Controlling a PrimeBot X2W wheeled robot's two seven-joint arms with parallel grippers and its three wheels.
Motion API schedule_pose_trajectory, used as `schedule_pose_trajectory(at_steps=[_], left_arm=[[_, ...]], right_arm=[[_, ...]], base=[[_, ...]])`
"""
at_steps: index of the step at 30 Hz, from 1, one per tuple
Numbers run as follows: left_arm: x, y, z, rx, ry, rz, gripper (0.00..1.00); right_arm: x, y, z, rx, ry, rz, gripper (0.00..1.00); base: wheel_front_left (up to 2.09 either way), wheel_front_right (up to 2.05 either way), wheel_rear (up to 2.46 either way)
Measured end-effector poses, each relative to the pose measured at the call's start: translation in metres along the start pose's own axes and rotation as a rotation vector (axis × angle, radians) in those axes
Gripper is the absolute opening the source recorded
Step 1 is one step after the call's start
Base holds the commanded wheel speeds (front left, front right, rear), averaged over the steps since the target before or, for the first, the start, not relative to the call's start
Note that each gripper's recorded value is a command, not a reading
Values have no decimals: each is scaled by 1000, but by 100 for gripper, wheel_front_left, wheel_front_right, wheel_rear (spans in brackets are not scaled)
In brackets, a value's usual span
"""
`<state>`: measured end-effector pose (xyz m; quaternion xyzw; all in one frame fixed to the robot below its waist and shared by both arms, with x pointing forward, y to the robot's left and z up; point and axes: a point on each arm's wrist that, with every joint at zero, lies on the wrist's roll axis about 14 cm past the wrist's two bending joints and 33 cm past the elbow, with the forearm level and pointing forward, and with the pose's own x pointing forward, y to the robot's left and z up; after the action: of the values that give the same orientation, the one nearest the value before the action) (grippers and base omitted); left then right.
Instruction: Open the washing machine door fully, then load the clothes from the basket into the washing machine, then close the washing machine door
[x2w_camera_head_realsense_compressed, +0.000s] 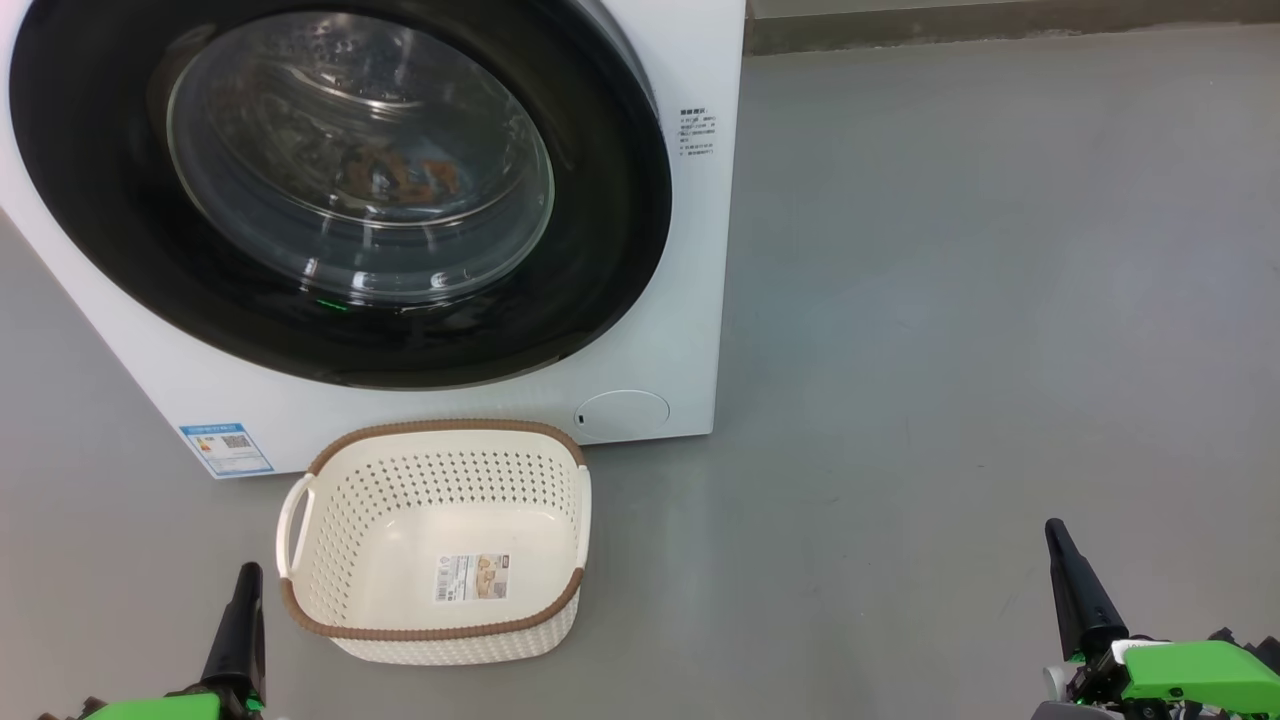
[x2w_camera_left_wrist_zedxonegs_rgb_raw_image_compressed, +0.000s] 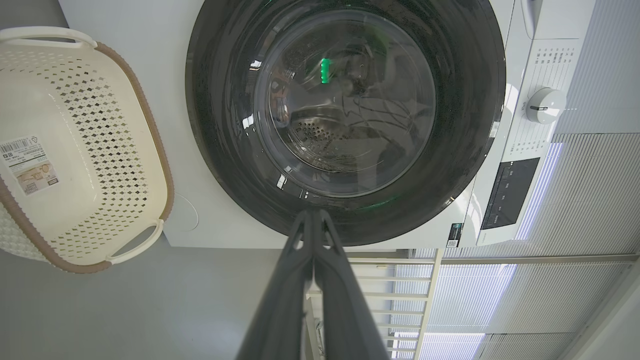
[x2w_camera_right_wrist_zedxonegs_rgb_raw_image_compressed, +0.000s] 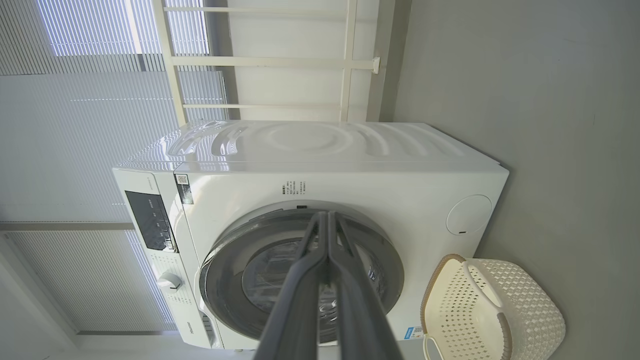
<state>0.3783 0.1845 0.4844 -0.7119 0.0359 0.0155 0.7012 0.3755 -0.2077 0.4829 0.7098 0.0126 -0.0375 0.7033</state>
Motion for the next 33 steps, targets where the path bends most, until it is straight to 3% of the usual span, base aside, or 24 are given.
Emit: schedule_pose_trajectory(at_steps=[33], left_arm=[[0, 0, 1, -1, -4, 0, 0]], right_arm=[[1, 1, 0, 0, 0, 3, 0]], base=[[0, 0, 0]])
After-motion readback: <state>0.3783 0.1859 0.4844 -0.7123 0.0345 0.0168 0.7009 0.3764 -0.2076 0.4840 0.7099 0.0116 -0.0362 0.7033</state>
